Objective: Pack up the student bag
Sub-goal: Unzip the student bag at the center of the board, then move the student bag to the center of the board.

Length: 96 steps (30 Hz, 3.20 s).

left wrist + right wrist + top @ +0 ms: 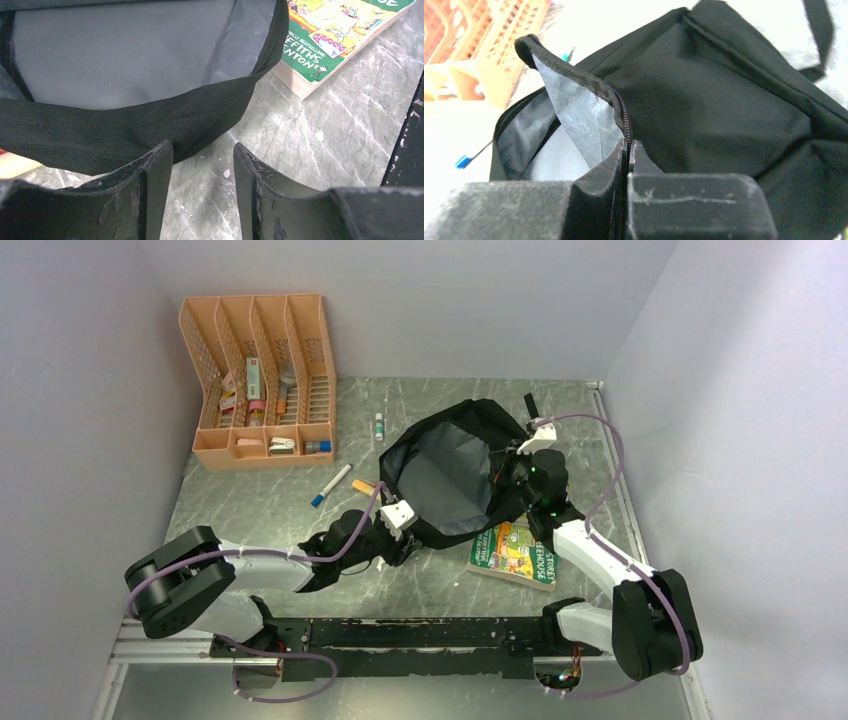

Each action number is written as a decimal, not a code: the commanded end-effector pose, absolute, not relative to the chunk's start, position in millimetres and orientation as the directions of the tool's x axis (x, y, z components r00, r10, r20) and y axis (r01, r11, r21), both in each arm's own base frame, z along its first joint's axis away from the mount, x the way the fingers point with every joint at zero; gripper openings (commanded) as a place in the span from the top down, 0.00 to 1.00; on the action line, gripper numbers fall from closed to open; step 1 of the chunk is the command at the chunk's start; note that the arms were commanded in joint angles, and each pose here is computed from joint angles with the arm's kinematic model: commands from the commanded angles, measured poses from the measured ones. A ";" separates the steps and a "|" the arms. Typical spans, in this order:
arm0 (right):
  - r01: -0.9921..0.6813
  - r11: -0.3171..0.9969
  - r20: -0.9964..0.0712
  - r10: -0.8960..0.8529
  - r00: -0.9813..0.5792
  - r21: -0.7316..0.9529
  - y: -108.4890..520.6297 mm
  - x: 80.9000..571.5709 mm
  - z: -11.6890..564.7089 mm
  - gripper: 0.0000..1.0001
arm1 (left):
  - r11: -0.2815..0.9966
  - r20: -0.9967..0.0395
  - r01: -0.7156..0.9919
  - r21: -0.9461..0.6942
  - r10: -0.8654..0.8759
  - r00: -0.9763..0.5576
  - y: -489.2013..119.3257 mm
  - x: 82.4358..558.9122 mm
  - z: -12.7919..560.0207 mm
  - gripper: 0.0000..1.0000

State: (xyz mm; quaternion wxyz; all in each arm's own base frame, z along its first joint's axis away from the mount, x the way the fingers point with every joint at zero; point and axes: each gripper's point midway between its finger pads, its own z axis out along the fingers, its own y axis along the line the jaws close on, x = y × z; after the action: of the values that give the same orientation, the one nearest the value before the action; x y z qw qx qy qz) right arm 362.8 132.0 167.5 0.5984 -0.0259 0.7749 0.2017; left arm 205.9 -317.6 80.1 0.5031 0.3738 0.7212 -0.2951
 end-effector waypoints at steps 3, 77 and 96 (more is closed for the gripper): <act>0.051 0.933 -0.893 0.355 -0.278 0.355 79.6 376.7 157.8 1.00 | 0.536 -0.958 0.842 -0.058 0.206 -0.197 -321.8 206.7 91.8 0.48; 0.378 0.900 -0.762 0.397 -0.512 0.216 25.1 278.0 152.1 0.36 | 0.858 -0.678 0.170 -0.485 -0.246 -0.692 -210.1 338.0 130.9 0.09; 0.156 0.868 -0.657 0.464 -0.594 0.471 77.9 276.1 138.9 0.28 | 0.849 -0.646 0.306 -0.430 -0.052 -0.762 -297.3 233.0 99.2 0.08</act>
State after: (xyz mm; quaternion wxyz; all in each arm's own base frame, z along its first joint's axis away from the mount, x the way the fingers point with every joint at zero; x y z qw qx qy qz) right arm 265.1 42.3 121.5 0.3981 0.2168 0.8875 0.0833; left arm 223.9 -320.7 121.4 0.3388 0.1510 0.8729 -0.3171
